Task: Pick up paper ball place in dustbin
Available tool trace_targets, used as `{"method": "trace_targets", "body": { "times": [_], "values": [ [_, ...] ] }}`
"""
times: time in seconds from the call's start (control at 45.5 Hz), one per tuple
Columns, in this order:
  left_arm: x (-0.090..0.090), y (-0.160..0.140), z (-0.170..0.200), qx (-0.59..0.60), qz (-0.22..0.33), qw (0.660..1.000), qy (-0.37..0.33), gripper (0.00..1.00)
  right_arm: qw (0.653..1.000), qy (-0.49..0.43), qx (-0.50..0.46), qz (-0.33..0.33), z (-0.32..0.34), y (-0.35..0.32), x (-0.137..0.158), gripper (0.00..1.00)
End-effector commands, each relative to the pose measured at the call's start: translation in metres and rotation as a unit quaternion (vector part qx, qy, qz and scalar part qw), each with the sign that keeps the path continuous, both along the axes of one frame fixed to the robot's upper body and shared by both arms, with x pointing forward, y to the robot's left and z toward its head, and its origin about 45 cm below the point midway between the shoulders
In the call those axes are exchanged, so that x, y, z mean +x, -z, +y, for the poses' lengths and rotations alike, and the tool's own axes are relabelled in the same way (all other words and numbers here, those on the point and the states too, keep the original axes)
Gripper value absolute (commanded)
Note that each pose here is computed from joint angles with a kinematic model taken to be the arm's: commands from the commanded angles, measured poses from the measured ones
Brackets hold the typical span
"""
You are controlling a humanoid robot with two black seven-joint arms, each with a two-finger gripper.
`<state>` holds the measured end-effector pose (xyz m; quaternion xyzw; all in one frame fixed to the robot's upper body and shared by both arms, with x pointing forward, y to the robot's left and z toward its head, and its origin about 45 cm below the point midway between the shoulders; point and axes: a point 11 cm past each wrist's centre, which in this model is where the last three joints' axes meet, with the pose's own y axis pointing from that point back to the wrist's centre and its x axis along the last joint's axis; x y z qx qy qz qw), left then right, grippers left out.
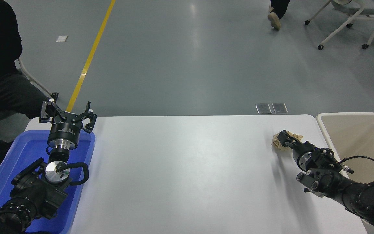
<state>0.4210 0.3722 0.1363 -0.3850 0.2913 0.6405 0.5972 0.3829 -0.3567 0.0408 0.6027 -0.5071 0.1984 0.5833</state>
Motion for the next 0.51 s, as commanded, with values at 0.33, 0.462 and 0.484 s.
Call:
{"method": "trace_targets", "body": {
  "times": [0.33,0.462,0.484],
  "values": [
    [0.000,0.000,0.000,0.000,0.000,1.000,0.000,0.99,1.000,-0.020,0.020,0.013,0.034,0.013,-0.004,1.00],
    [0.000,0.000,0.000,0.000,0.000,1.000,0.000,0.99,0.999,-0.024,0.020,0.015,0.035,0.013,-0.004,1.00],
    [0.000,0.000,0.000,0.000,0.000,1.000,0.000,0.99,0.999,-0.027,0.019,0.018,0.036,0.013,-0.004,1.00]
  ]
}}
